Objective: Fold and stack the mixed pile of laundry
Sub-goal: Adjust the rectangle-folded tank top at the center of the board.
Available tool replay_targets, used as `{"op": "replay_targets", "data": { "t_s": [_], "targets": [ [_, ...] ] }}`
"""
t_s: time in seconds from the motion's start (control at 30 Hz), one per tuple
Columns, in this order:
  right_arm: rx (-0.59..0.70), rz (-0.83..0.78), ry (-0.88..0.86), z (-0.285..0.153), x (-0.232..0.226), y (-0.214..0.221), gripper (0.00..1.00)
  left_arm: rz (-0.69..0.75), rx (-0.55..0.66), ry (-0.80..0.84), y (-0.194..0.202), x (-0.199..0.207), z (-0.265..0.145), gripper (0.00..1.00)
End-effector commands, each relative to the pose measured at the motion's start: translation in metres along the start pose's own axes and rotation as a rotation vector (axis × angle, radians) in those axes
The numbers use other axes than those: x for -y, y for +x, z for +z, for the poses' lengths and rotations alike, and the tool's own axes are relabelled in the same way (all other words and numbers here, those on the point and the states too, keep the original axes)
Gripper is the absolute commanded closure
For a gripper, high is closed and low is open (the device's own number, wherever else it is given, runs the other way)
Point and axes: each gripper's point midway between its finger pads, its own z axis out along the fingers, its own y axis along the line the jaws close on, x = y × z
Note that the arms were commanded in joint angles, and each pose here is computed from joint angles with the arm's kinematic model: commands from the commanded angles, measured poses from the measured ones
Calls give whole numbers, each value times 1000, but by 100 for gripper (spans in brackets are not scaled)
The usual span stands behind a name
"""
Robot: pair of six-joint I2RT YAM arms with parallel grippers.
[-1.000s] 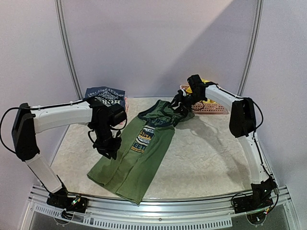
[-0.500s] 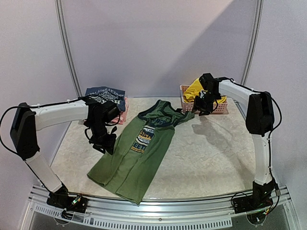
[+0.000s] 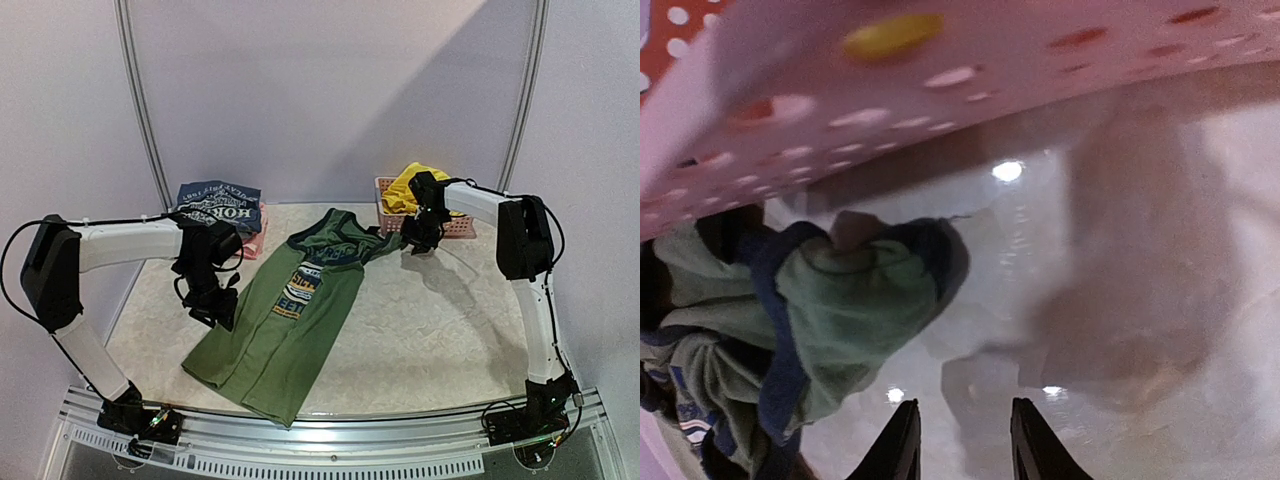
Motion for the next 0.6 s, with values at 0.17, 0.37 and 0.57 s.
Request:
{"op": "replay_targets", "data": {
  "t_s": [0.17, 0.37, 0.57],
  "targets": [
    [-28, 64, -126, 30, -26, -7, 83, -39, -38, 38, 18, -6, 28, 62],
    [-50, 76, -193, 49, -41, -8, 100, -85, -48, 69, 38, -8, 38, 64],
    [-69, 71, -260, 60, -68, 1, 100, -135, -38, 107, 52, -3, 35, 65]
  ]
}}
